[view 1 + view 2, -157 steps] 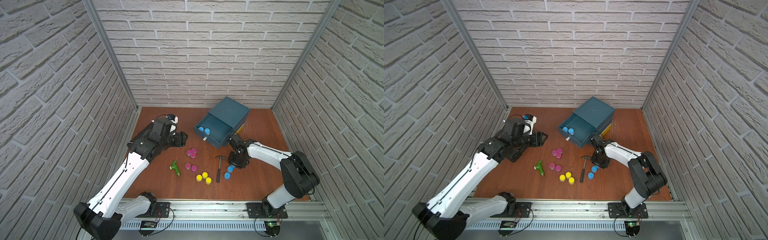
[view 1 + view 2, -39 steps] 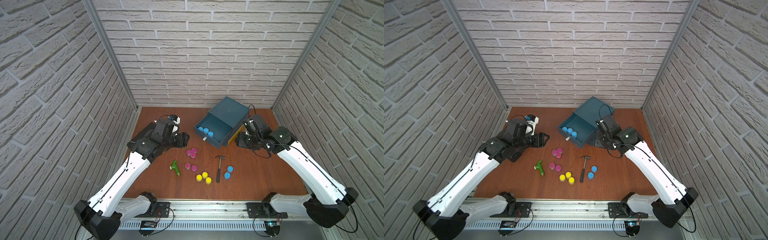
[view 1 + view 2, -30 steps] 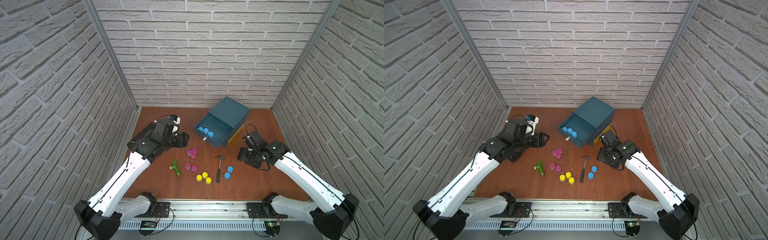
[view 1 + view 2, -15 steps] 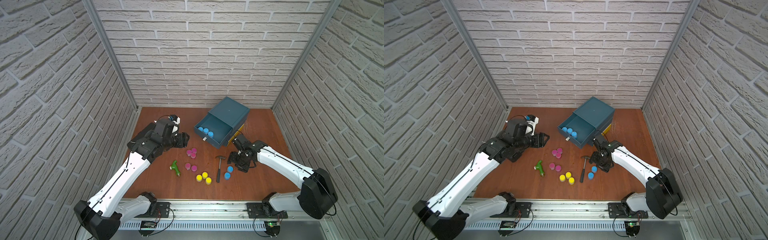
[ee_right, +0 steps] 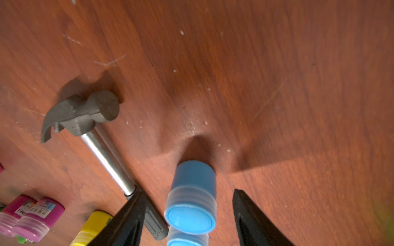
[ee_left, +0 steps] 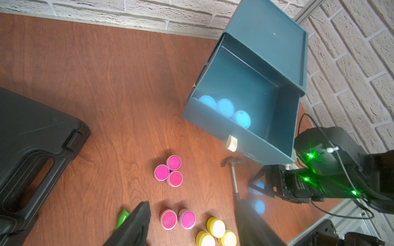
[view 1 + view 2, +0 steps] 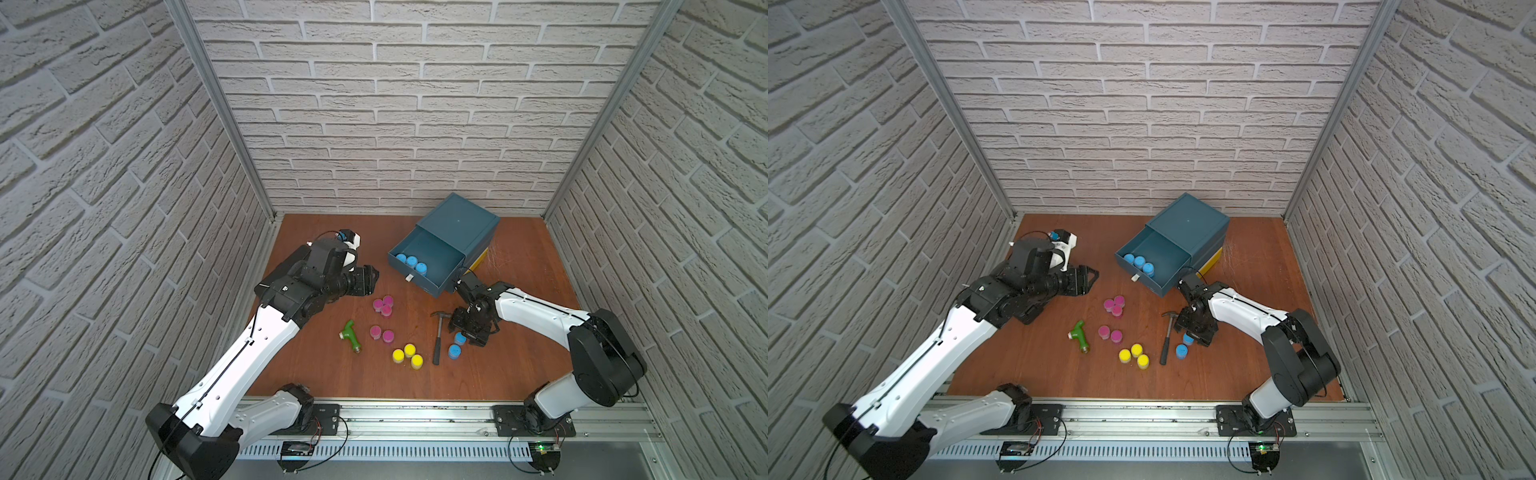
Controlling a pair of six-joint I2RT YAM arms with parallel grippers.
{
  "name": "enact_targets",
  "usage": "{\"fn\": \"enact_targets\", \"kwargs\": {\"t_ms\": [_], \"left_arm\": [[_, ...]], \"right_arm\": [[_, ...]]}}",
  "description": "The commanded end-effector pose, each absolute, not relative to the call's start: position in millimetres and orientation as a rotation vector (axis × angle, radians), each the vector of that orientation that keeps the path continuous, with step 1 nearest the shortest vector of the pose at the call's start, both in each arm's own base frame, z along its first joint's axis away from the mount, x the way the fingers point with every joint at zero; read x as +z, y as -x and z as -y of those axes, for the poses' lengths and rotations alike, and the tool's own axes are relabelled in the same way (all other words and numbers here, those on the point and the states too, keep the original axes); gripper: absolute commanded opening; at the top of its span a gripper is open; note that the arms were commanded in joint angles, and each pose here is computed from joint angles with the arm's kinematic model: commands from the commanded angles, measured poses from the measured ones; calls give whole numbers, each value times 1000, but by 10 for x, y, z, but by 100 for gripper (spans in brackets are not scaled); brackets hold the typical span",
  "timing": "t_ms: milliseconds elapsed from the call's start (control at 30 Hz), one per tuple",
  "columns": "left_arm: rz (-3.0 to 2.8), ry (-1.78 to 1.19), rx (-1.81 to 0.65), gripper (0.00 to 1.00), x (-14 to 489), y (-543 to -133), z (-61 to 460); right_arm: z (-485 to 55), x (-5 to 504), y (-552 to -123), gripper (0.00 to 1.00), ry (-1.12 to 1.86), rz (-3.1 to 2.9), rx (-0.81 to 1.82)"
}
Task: Put the paint cans in the drawer according to color
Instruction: Pick up the paint can at the center of the board.
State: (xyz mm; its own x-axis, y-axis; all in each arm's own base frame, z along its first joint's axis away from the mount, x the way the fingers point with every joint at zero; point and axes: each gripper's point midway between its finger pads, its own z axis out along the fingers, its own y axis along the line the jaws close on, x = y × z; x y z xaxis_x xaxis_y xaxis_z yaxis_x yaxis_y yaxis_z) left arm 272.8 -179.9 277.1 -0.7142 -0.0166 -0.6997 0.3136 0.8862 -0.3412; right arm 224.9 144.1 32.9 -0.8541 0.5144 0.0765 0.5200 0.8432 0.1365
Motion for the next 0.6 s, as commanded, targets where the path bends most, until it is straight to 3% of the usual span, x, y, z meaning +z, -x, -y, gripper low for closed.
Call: {"fn": "enact_targets", "kwargs": {"t_ms": [0, 567], "left_arm": [[-2259, -203, -591, 68, 2872, -2755, 1819], [-2261, -202, -589, 68, 2863, -2750, 1817]], "right_arm": [[-1437, 303, -2246, 66, 820, 2987, -217], [-1333, 295, -2152, 43, 813, 2968, -117]]}}
